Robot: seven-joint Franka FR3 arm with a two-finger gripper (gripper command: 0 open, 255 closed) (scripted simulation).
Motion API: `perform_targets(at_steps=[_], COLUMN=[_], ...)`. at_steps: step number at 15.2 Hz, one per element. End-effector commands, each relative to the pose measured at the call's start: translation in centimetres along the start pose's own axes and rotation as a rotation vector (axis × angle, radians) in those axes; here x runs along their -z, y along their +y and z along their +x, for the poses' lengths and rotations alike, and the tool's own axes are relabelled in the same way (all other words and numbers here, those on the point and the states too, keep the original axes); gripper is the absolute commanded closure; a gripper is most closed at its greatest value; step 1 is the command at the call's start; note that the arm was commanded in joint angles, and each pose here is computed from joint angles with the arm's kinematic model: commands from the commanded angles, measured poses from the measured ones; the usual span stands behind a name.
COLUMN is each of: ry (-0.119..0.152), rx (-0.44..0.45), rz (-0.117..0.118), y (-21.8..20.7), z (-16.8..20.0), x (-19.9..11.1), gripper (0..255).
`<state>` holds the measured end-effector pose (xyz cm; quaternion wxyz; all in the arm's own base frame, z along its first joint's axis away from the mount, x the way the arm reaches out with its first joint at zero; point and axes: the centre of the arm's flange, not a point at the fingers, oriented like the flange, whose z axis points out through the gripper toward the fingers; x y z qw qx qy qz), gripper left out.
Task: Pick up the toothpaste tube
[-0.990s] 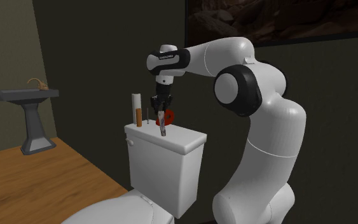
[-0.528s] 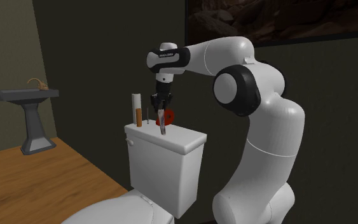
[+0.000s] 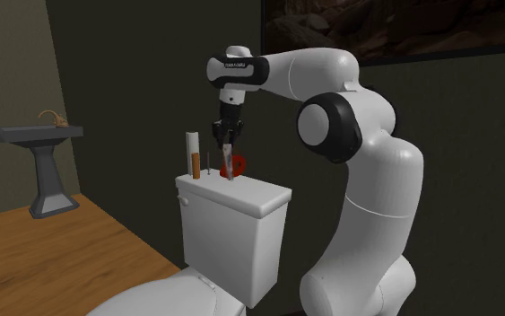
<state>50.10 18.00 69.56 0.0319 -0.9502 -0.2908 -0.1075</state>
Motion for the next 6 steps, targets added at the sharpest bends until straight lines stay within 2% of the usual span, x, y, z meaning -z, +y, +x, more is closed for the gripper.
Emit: perform_targets(at_steps=[1, 6], ry=[0.000, 0.000], rx=[0.000, 0.000], rz=[0.000, 0.000], y=[-0.1, -0.1], z=[0.3, 0.7], x=[1.1, 2.7], gripper=[255, 255])
